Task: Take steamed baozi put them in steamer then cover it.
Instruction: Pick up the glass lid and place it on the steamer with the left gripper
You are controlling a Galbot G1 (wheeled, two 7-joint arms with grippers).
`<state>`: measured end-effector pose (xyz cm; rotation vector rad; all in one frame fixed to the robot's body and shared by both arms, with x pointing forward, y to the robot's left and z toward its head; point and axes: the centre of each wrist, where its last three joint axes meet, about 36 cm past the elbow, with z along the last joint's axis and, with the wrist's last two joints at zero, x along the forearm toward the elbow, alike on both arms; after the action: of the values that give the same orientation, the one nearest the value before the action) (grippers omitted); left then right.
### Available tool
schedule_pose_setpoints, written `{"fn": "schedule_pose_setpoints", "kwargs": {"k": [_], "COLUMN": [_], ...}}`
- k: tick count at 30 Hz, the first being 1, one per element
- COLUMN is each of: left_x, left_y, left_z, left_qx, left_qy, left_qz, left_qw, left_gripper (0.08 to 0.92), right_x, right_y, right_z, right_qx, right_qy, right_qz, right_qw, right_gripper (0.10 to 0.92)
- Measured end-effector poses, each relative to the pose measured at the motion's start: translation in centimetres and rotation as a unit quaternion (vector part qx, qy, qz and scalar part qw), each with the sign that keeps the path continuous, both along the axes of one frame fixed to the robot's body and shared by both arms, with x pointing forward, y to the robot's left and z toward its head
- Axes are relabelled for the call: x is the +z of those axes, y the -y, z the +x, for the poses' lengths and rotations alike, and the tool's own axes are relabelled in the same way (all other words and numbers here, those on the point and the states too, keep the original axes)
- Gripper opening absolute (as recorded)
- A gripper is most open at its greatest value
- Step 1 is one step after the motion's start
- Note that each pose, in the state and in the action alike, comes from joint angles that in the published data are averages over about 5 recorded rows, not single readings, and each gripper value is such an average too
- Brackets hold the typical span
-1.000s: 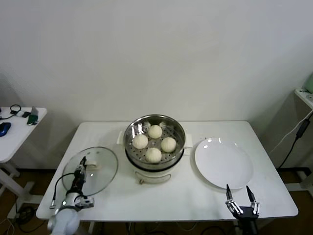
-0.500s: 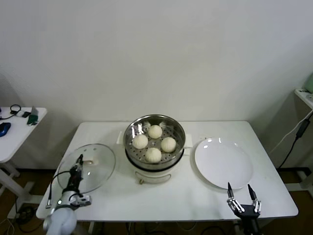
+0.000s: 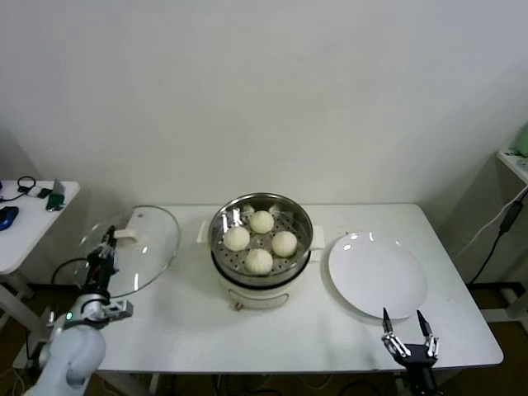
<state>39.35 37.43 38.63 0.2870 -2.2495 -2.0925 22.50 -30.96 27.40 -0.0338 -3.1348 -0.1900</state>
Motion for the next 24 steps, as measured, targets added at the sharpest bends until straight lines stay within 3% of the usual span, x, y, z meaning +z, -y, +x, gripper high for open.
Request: {"fn": "schedule_pose_setpoints", "kwargs": {"k": [10,24], "left_x": [6.9,9.1], "left_y": [6.5,18.8], "left_z": [1.0,3.0], "left_qx": [-0.033,-0.070], "left_qy": [0.012,-0.031], "left_qz": [-0.039,-0.054], "left_qw": [0.999,0.996], "left_gripper": [0.143,0.143], "right_x": [-0.4,-1.3], "right_y": [0.0,0.1], "right_z": [0.1,0.6], "right_qx": [-0.002,-0.006], "right_qy": [0.000,0.012], "right_qz": [-0.005,-0.006], "right_qw": [1.000,1.000], "right_gripper": [0.823,0.823]}}
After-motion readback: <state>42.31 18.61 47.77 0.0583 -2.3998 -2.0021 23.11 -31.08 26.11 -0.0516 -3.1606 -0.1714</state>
